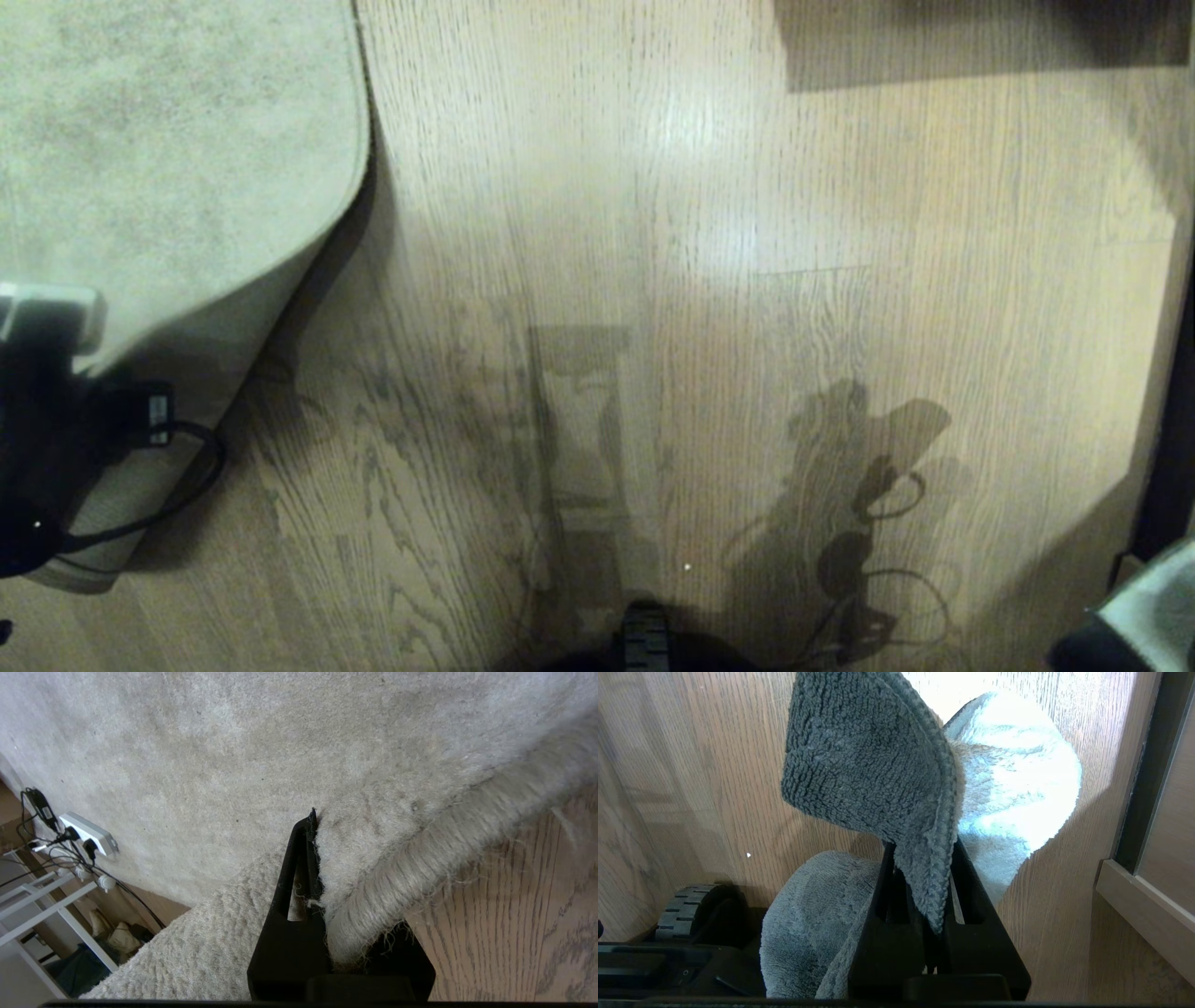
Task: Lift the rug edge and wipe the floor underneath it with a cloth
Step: Lift up the carpet
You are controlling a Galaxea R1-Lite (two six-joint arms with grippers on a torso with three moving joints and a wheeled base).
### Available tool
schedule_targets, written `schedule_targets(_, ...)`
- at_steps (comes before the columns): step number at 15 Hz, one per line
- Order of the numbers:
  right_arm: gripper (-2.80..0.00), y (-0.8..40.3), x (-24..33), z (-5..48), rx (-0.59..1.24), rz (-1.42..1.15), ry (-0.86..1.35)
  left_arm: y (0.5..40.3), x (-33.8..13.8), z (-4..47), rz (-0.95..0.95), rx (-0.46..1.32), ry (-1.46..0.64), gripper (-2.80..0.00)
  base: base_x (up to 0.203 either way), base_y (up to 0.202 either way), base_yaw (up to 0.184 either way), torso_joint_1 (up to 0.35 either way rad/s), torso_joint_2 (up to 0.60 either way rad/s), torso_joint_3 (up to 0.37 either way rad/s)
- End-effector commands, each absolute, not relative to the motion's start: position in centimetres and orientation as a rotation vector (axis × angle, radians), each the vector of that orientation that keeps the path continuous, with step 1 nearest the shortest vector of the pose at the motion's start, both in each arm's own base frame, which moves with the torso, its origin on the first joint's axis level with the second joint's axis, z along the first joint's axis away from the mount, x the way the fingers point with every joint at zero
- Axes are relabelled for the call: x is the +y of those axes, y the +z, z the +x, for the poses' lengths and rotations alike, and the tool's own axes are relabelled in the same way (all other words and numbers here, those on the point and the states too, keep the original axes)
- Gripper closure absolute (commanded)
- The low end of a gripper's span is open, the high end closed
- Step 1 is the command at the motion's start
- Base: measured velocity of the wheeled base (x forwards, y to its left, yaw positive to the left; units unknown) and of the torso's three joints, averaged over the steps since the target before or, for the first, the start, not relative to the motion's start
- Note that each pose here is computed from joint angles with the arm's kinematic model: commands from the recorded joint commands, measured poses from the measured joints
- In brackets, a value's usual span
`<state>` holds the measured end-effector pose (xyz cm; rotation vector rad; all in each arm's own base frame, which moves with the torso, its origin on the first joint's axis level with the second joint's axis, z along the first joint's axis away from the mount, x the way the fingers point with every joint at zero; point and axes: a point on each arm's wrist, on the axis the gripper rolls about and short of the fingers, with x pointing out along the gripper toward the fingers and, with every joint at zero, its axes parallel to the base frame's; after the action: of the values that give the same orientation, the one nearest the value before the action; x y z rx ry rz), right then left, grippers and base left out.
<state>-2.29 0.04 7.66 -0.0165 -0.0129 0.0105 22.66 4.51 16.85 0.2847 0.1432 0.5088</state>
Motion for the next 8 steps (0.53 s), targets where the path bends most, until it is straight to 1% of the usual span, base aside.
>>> schedule_targets(1,0.00,7.67,0.04,-2.28,-0.012,-0.017,0.011,17.16,4.52,22.64,0.281,0.116,0.515,0.00,0.000,0.000,0.000,0.000,0.00,0.000)
schedule_targets(7,0.00,7.67,0.04,-2.28,-0.012,-0.015,0.012,17.23,4.62,22.57,0.279,0.109,0.522,0.00,0.000,0.000,0.000,0.000,0.00,0.000)
schedule_targets(8,0.00,7.67,0.04,-2.28,-0.012,-0.017,0.011,17.23,4.66,22.56,0.279,0.109,0.524,0.00,0.004,0.100,-0.009,0.002,0.00,-0.001)
